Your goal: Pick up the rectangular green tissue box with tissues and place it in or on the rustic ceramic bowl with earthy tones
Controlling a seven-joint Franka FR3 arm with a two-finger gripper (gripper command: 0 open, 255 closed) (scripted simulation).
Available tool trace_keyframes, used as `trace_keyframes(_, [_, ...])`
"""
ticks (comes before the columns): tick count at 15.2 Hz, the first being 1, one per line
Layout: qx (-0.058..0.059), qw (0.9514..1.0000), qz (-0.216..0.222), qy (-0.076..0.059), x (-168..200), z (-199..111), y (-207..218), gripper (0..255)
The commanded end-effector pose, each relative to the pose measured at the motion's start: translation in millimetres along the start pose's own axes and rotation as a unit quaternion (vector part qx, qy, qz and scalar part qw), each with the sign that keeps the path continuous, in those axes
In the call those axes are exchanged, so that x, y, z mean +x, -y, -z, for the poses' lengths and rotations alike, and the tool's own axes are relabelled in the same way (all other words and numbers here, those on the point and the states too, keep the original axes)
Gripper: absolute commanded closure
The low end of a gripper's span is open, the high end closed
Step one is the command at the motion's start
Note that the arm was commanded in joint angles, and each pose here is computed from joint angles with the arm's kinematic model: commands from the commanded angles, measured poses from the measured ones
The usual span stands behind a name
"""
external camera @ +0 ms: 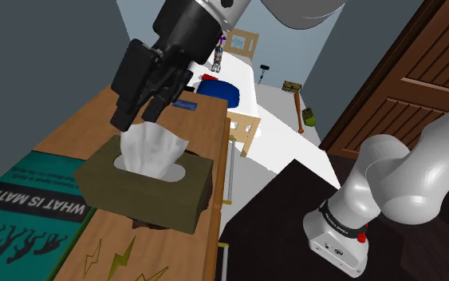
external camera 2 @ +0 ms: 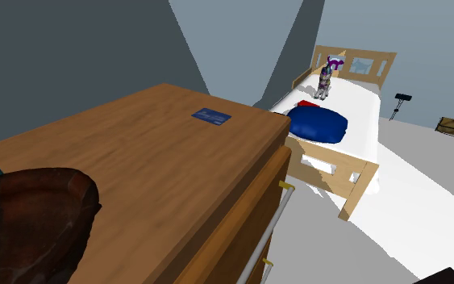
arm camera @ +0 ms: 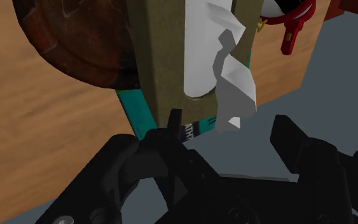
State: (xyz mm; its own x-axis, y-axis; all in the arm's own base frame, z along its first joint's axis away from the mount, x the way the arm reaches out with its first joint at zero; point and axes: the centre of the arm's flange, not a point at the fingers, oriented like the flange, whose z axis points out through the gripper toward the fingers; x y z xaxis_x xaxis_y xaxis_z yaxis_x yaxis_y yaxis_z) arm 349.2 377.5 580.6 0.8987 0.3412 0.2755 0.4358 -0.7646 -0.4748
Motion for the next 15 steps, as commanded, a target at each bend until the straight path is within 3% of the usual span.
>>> trace_keyframes(1, [0.0,1.0,0.0,0.0,0.0,0.0,0.0,0])
trace_keyframes(4, [0.0,1.0,0.0,0.0,0.0,0.0,0.0,0])
trace_keyframes(8, [0.0,1.0,0.0,0.0,0.0,50.0,0.0,0])
trace_keyframes(15, [0.0,1.0,0.0,0.0,0.0,50.0,0.0,0])
